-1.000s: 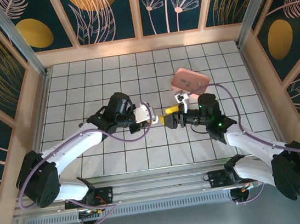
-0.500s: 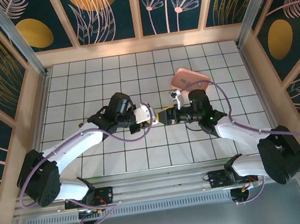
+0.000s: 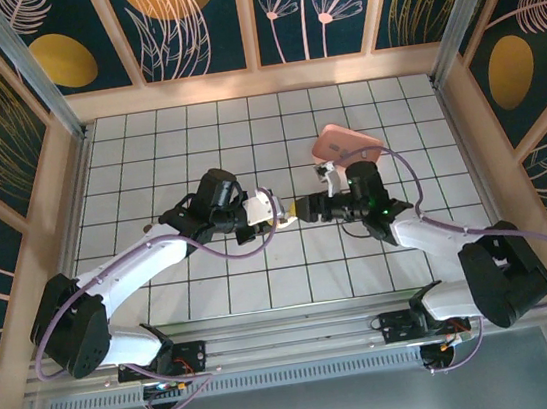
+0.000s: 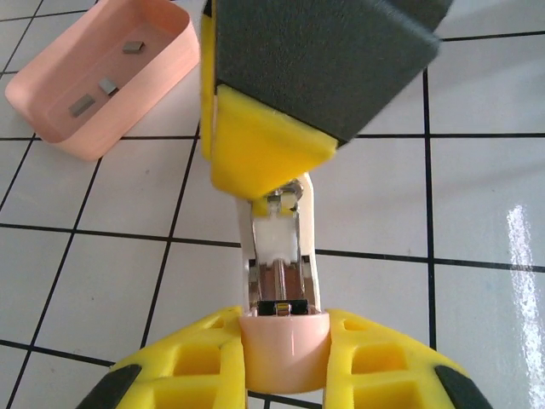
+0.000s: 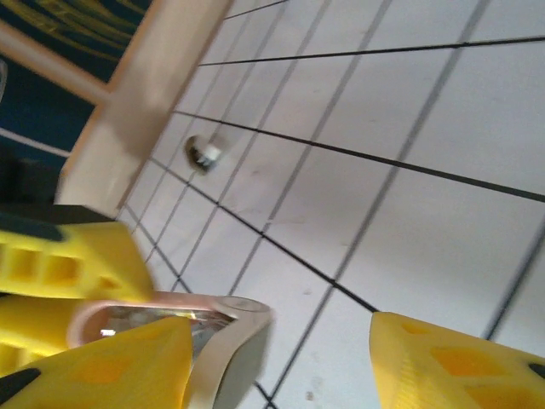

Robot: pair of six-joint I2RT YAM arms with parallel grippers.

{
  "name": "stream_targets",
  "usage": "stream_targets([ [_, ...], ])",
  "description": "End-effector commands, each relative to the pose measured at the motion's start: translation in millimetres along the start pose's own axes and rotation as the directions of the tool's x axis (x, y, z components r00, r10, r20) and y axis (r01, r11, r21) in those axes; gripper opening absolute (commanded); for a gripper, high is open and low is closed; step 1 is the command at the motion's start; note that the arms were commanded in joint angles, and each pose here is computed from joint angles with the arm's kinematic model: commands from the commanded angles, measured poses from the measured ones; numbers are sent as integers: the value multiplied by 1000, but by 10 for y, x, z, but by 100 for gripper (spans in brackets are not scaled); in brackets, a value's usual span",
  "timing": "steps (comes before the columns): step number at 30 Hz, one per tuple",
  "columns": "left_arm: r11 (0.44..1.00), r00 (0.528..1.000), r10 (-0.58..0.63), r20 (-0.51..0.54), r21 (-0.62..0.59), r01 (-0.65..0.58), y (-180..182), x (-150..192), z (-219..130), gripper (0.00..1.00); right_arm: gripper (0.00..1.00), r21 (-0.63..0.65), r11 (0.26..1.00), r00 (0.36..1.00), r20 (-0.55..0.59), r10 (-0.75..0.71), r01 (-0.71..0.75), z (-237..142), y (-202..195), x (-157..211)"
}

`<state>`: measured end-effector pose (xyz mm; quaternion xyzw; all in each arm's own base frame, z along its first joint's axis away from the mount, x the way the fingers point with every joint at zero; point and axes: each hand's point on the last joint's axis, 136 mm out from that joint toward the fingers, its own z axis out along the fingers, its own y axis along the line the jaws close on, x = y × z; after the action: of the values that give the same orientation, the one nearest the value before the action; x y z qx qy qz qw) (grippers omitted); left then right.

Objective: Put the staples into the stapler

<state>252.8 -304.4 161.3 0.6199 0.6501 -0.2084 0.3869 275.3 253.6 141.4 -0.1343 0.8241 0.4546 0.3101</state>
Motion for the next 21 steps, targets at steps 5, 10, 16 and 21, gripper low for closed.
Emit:
stream_targets([
  [5, 998, 995, 55, 86, -11, -54, 8, -264, -140, 0, 56, 132, 986, 994, -20, 110, -106, -47, -531, 363],
  [10, 998, 995, 58, 83, -13, -57, 5, -258, -153, 0, 62, 121, 992, 998, 41, -48, 43, -197, -369, 192],
  [16, 997, 991, 73, 109, 8, -75, -37, -313, -171, 0, 62, 59, 834, 823, 135, -552, 549, -460, 209, 17],
  [21, 993, 985, 100, 138, 51, -108, -137, -329, -174, 0, 62, 26, 583, 573, 150, -806, 812, -488, 553, 28],
])
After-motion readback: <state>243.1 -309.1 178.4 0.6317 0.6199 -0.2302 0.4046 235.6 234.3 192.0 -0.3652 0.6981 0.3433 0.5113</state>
